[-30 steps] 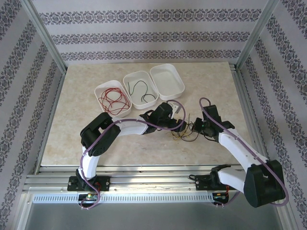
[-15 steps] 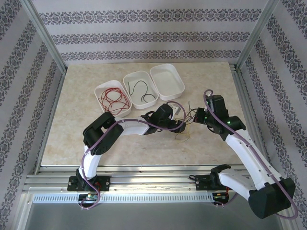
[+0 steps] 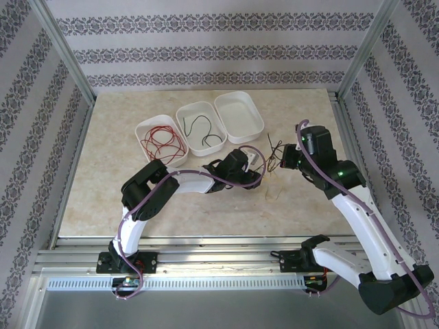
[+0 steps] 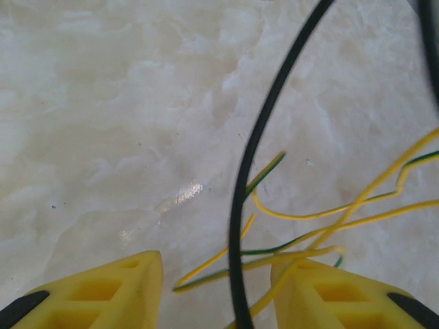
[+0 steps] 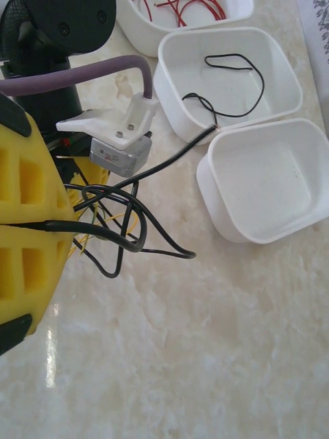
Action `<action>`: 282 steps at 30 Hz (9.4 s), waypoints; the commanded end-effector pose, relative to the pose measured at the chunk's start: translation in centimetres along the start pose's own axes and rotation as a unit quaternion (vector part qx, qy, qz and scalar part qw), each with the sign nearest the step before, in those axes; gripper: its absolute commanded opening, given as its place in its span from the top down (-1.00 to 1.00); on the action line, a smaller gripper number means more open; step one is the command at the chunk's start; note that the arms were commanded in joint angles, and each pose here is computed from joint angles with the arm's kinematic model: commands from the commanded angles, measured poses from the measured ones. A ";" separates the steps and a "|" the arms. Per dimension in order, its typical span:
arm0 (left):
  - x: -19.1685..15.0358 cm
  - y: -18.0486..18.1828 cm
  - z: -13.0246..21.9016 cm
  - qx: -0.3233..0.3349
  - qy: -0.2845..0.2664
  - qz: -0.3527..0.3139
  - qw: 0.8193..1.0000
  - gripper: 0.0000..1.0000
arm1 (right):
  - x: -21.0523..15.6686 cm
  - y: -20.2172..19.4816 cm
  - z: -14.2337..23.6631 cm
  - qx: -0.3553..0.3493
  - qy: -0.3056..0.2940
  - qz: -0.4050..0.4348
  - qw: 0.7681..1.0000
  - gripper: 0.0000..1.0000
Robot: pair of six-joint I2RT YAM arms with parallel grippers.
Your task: Untangle the cables
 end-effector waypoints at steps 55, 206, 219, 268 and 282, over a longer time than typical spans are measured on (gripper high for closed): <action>3.6 -4.5 2.1 -0.163 -0.154 -0.109 0.969 -0.55 | -0.1 1.2 -1.1 0.044 0.025 -0.006 0.999 1.00; 1.8 4.8 27.3 0.198 -0.308 0.030 0.930 -0.99 | 5.8 16.7 -25.4 0.023 0.048 0.095 0.994 0.16; 3.7 4.3 22.5 0.165 -0.222 0.012 0.961 -0.99 | 2.1 6.0 -16.0 -0.019 0.067 0.005 0.998 0.12; 6.0 2.9 3.8 0.016 -0.010 -0.011 1.000 -0.81 | -8.5 -6.8 -22.5 -0.044 0.302 -0.066 0.950 0.43; 1.7 2.6 2.0 0.032 0.058 -0.021 0.998 -0.55 | -6.0 -4.2 -19.0 -0.087 0.254 0.009 0.963 1.00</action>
Point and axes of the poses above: each hand's point on the last joint's axis, 136 mm out from that joint toward the fingers, its own z axis back along the fingers, its own y axis along the line the jaws close on, x = y × z, the point moved 9 cm from there along z, back along the fingers, and after that the axes turned 4 degrees about z, right-handed, at the moved point
